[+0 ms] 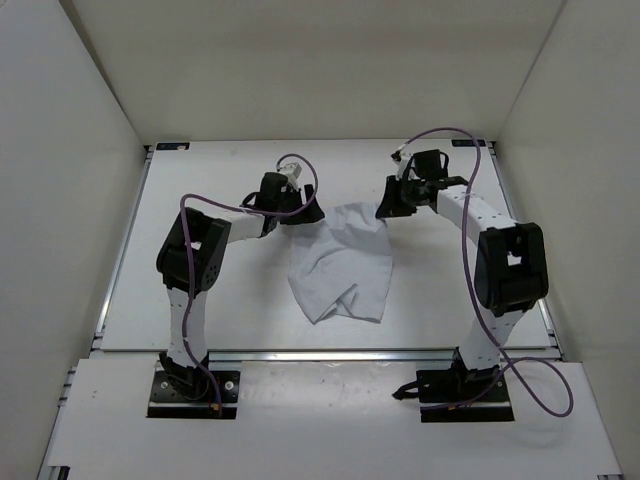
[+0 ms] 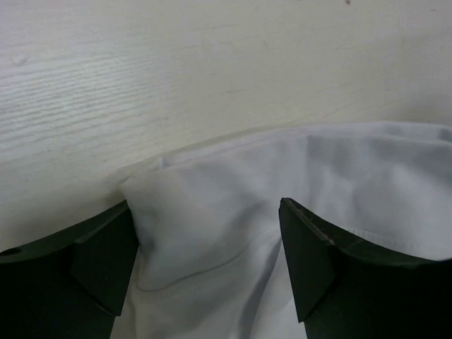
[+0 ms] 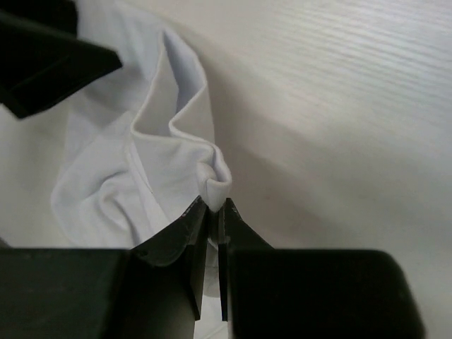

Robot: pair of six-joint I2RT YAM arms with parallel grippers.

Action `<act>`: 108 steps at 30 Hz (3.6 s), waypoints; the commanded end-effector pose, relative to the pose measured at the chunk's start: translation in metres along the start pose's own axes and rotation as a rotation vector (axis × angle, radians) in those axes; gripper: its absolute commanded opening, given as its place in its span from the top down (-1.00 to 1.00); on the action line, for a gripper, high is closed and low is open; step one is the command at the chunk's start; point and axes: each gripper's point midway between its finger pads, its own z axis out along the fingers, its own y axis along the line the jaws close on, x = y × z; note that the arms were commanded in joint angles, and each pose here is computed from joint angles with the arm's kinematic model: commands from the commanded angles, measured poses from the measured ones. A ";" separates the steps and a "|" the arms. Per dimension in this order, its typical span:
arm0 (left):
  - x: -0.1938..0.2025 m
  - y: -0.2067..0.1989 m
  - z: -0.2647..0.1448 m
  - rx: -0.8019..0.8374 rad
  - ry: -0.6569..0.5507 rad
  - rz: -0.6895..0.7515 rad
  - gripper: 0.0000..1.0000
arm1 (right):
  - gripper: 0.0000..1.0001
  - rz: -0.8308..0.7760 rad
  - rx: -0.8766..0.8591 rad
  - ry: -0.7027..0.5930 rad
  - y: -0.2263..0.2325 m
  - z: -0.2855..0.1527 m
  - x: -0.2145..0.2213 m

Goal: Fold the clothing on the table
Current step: Flatten the skirt out, then fold the skirt

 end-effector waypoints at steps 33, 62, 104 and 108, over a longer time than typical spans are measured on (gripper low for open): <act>-0.145 0.042 -0.069 -0.216 -0.125 0.059 1.00 | 1.00 -0.031 0.011 -0.130 -0.047 0.046 -0.133; 0.008 0.020 -0.209 -0.296 -0.089 0.108 1.00 | 1.00 -0.080 0.020 -0.211 0.034 -0.053 0.022; 0.010 0.054 -0.213 -0.450 -0.066 -0.139 -0.97 | -0.56 -0.128 -0.101 -0.001 0.007 0.026 -0.010; 0.023 0.033 -0.230 -0.413 -0.089 -0.147 -0.79 | -0.56 -0.134 -0.099 0.053 0.011 0.024 0.026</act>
